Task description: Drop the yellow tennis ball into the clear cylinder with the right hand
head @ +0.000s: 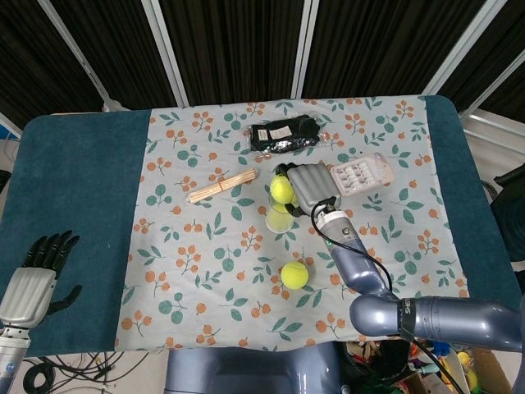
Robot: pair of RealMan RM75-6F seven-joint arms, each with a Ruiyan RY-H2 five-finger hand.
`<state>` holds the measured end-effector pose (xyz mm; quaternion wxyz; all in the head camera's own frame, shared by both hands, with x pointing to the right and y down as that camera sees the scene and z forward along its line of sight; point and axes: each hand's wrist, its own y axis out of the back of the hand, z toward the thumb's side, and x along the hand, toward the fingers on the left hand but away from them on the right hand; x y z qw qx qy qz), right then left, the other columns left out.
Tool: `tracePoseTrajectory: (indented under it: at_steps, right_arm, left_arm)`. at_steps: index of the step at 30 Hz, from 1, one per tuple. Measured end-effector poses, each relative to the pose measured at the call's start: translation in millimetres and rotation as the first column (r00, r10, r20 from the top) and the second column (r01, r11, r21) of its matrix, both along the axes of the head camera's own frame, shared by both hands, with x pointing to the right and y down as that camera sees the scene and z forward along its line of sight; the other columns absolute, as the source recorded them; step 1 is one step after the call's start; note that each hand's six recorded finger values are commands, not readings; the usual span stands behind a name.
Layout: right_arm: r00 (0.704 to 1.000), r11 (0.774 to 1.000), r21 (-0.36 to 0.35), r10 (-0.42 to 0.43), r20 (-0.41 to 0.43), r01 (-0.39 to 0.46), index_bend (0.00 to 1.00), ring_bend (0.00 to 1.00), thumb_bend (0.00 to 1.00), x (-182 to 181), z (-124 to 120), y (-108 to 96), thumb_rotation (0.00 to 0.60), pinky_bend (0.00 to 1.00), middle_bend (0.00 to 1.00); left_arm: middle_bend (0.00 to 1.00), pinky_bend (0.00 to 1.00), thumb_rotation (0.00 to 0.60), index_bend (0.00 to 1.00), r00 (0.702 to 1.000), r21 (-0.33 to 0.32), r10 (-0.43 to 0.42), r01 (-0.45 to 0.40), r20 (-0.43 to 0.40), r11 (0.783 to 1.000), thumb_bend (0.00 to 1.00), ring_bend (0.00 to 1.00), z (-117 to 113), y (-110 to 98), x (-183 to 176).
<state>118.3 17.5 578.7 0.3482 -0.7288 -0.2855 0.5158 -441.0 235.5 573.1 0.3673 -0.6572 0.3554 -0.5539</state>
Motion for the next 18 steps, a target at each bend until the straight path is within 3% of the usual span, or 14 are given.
tracePoseTrajectory:
  at_steps: [6, 13, 18]
  right_arm:
    - [1.0, 1.0, -0.029, -0.009, 0.0, 0.009, 0.05, 0.2, 0.05, -1, 3, 3, 0.6, 0.44, 0.09]
    - [1.0, 1.0, -0.03, -0.004, 0.014, 0.005, 0.03, 0.18, 0.04, -3, 0, 2, 0.6, 0.44, 0.05]
    - [0.999, 1.0, 0.004, -0.003, 0.04, 0.003, 0.03, 0.18, 0.06, 0, -15, -1, 0.6, 0.43, 0.05]
  left_arm:
    - [0.02, 0.03, 0.6, 0.03, 1.0, 0.0, 0.0, 0.0, 0.0, 1.0, 0.28, 0.0, 0, 0, 0]
    - [0.02, 0.03, 0.6, 0.03, 1.0, 0.001, -0.003, 0.003, 0.002, 1.0, 0.28, 0.0, 0, -1, -1]
    - [0.02, 0.03, 0.6, 0.03, 1.0, 0.001, -0.005, 0.005, 0.003, 1.0, 0.29, 0.0, 0, -1, -1]
